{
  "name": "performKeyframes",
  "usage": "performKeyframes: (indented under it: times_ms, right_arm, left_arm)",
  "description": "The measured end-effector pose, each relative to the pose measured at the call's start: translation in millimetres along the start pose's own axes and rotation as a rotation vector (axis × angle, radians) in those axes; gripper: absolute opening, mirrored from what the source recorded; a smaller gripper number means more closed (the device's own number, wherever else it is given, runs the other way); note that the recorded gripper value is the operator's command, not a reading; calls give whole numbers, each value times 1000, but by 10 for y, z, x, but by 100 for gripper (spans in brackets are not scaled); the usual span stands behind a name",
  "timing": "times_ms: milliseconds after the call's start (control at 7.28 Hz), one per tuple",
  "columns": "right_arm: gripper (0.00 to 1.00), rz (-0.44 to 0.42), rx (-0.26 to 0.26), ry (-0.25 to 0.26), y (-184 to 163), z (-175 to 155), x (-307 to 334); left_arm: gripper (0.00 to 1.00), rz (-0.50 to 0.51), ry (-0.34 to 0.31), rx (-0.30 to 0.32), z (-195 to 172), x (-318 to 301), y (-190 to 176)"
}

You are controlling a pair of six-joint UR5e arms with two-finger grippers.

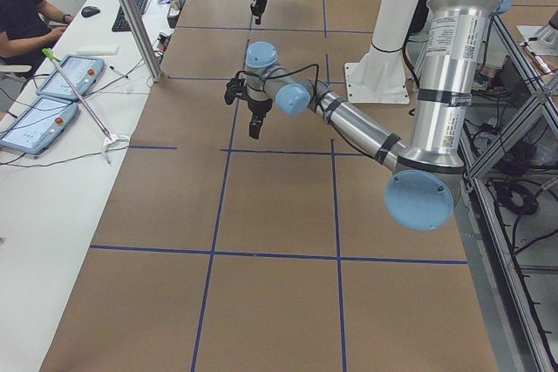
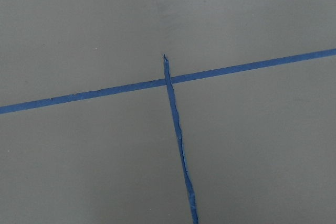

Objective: Place and press bell with both arms

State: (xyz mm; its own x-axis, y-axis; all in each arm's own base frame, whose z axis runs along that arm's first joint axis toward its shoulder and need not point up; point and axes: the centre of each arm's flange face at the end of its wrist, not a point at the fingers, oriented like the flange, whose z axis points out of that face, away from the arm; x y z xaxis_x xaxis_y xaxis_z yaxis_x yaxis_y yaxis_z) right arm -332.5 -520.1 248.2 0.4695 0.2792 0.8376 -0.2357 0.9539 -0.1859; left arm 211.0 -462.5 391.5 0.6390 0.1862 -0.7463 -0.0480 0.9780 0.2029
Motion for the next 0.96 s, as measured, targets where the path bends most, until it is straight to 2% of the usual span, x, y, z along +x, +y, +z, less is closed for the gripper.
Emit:
performKeyframes:
  times_ms: [275, 412, 550, 824, 962]
  right_arm:
    - [3, -88, 12, 2, -590, -800, 1385]
    - [3, -128, 28, -10, -798, -1219, 2090]
    - [3, -170, 45, -11, -888, -1504, 2751]
    - [4, -260, 67, 34, -969, -1695, 3784]
    - [28, -314, 66, 89, -1004, -1713, 4213]
  left_arm:
    - [100, 35, -33, -40, 116, -301, 210]
    - [100, 61, -48, -57, 139, -483, 317]
    - [100, 95, -68, -63, 78, -769, 413]
    - [100, 156, -61, -58, -239, -1490, 577]
    - [100, 171, -53, -44, -418, -1931, 698]
